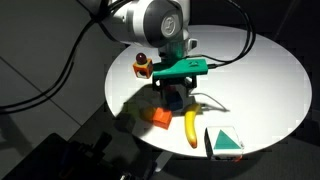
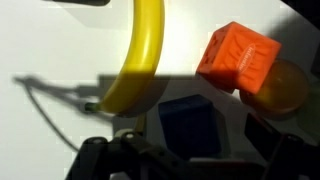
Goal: Put the blue block on top of the pink block
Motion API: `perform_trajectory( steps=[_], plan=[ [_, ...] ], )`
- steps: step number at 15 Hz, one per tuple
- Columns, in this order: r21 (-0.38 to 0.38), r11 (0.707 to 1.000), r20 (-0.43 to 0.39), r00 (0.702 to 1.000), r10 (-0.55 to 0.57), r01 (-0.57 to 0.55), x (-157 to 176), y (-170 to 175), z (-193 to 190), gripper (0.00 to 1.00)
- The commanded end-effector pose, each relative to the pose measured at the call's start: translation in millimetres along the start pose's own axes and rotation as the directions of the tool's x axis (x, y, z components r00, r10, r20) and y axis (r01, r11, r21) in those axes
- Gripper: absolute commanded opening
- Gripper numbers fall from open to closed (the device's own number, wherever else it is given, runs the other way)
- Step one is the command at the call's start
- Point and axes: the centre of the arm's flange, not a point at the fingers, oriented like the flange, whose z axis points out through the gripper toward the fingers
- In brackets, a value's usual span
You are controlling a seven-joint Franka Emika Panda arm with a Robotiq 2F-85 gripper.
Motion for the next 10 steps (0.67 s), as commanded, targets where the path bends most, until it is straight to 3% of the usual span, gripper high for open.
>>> perform_trajectory(
  steps=[1,10],
  plan=[
    [-0.025,0.999,0.011,0.999,-0.034,0.034,11.3,4.4,5.9,1.00],
    [-0.034,0.997,0.045,0.997,-0.070,0.071,18.9,3.6,21.8,1.00]
  ],
)
